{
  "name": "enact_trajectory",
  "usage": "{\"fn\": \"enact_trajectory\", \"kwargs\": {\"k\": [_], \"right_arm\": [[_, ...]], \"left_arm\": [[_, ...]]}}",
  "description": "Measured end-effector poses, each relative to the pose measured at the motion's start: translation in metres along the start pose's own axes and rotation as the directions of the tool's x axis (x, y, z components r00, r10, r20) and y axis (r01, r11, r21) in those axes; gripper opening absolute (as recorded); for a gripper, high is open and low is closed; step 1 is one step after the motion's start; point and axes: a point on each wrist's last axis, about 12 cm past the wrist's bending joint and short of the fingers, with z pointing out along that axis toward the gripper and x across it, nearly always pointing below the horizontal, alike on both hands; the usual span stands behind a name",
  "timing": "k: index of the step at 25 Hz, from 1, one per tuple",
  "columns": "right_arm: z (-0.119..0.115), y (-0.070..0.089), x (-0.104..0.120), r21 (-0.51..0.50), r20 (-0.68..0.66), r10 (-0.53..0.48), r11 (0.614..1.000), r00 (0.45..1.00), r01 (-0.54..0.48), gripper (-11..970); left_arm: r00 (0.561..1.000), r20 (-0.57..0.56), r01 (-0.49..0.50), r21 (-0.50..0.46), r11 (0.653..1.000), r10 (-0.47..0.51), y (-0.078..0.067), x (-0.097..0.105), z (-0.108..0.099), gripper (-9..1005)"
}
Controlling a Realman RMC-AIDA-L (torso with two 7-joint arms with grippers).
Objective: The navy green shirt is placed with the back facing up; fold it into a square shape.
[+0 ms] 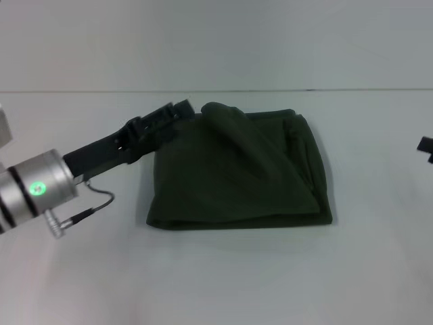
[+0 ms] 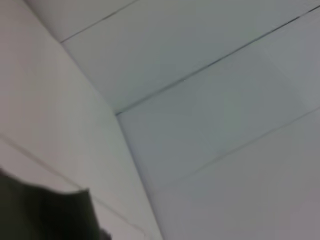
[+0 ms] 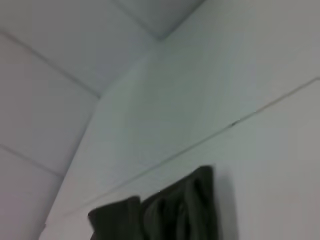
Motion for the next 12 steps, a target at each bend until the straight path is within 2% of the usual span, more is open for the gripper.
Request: {"fn": "enact_trajectory", "kwargs": {"k": [3,9,12], "right_arm": [[-0.005,0.009,-0.004,-0.057,-0.091,-0.013,0.998,0.996,0.008,607],[-0.010,0.018,-0.007,-0.115,-0.137,-0.033,0.993,0.990,0.017,607],[-0.004,0.025,-0.013,-0.132,-0.150,-0.049,0.991,0.988,0.029,606]], "left_arm": [[0.997,-0.070,0.012,-0.013,1.000,-0.013,0.001,-0.004,-0.014,961],[0.998,-0.063,0.004,-0.024,1.000,-0.006,0.003,-0.007,-0.029,962],[0.998,-0.057,0.002,-0.029,1.000,-0.003,0.005,-0.007,-0.034,962]]}}
